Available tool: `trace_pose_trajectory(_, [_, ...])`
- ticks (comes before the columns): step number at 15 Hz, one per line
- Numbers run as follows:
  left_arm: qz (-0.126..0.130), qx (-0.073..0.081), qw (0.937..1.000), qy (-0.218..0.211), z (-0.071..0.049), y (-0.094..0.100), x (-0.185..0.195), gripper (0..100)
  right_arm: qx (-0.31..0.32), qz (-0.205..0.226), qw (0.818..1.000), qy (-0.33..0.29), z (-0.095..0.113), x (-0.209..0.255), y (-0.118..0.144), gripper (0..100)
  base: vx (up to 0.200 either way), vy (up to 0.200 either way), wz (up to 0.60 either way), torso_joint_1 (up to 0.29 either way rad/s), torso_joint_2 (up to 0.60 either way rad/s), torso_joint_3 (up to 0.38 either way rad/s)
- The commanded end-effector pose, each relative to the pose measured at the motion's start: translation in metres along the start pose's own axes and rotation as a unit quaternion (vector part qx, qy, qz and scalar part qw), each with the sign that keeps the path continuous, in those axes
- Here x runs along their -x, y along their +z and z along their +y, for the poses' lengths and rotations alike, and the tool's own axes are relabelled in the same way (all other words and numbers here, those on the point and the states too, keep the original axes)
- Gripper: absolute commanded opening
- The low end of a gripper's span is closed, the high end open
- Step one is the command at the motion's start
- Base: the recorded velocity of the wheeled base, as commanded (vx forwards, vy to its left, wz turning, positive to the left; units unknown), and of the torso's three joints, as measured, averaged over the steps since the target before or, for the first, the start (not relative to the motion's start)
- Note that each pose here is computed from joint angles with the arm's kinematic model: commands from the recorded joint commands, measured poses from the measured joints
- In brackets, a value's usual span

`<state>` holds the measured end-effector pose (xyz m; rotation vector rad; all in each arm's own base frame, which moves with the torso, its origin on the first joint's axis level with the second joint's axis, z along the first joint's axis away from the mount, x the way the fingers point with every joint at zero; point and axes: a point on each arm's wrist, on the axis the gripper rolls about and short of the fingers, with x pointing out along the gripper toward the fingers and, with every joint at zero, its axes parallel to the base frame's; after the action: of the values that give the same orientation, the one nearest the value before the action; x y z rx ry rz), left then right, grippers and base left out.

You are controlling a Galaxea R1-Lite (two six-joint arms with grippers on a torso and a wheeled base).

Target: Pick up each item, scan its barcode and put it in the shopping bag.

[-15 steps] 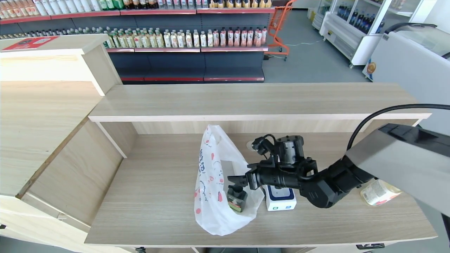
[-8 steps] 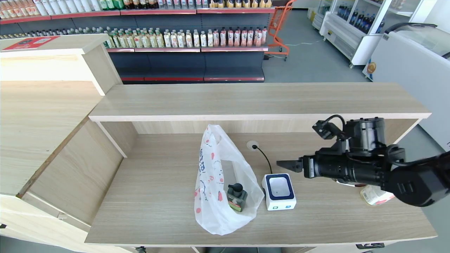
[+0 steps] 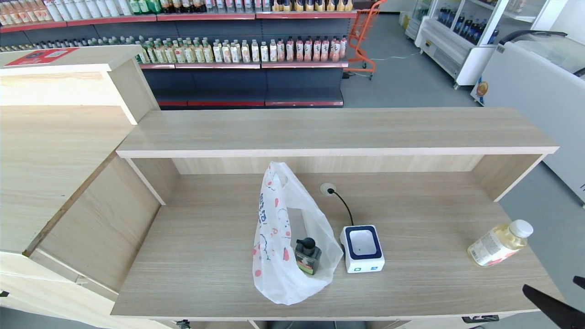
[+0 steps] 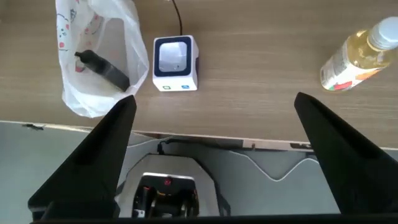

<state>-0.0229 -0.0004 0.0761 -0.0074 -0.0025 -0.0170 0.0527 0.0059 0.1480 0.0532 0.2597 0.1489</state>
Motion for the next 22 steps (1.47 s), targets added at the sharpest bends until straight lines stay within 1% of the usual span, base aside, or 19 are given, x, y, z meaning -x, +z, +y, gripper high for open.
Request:
trace_pose_trajectory(1, [0.0, 0.0, 1.0, 0.0, 0.0, 0.0, 0.0, 100, 0.024, -0.09, 0.994, -0.056, -0.0017, 0.0502, -0.0867, 100, 0.0, 0.0, 0.0, 0.0, 0.0, 0.0])
trace_pose_trajectory(5, [0.0, 0.0, 1.0, 0.0, 0.0, 0.0, 0.0, 100, 0.023, -0.1, 0.993, -0.064, -0.0014, 0.0515, -0.0874, 100, 0.0, 0.0, 0.0, 0.0, 0.0, 0.0])
trace_pose_trajectory(6, [0.0, 0.0, 1.0, 0.0, 0.0, 0.0, 0.0, 100, 0.026, -0.122, 0.99, -0.071, -0.0006, 0.0545, -0.0892, 100, 0.0, 0.0, 0.0, 0.0, 0.0, 0.0])
trace_pose_trajectory(7, [0.0, 0.0, 1.0, 0.0, 0.0, 0.0, 0.0, 100, 0.023, -0.126, 0.989, -0.072, -0.0005, 0.055, -0.0896, 100, 0.0, 0.0, 0.0, 0.0, 0.0, 0.0])
trace_pose_trajectory(12, [0.0, 0.001, 1.0, 0.0, 0.0, 0.0, 0.0, 100, 0.019, -0.127, 0.989, -0.073, -0.0005, 0.055, -0.0896, 100, 0.0, 0.0, 0.0, 0.0, 0.0, 0.0])
trace_pose_trajectory(16, [0.0, 0.002, 1.0, 0.001, 0.0, 0.0, 0.0, 100, 0.019, -0.127, 0.989, -0.073, -0.0005, 0.055, -0.0896, 100, -0.2, -0.2, 0.0, 0.004, 0.0, 0.002])
trace_pose_trajectory(21, [0.0, 0.0, 1.0, 0.0, 0.0, 0.0, 0.0, 100, 0.019, -0.127, 0.989, -0.073, -0.0005, 0.055, -0.0896, 100, -0.2, -0.2, 0.0, 0.003, 0.0, 0.003])
trace_pose_trajectory(22, [0.0, 0.001, 1.0, 0.0, 0.0, 0.0, 0.0, 100, 0.019, -0.127, 0.989, -0.073, -0.0005, 0.055, -0.0896, 100, 0.0, 0.0, 0.0, 0.0, 0.0, 0.0])
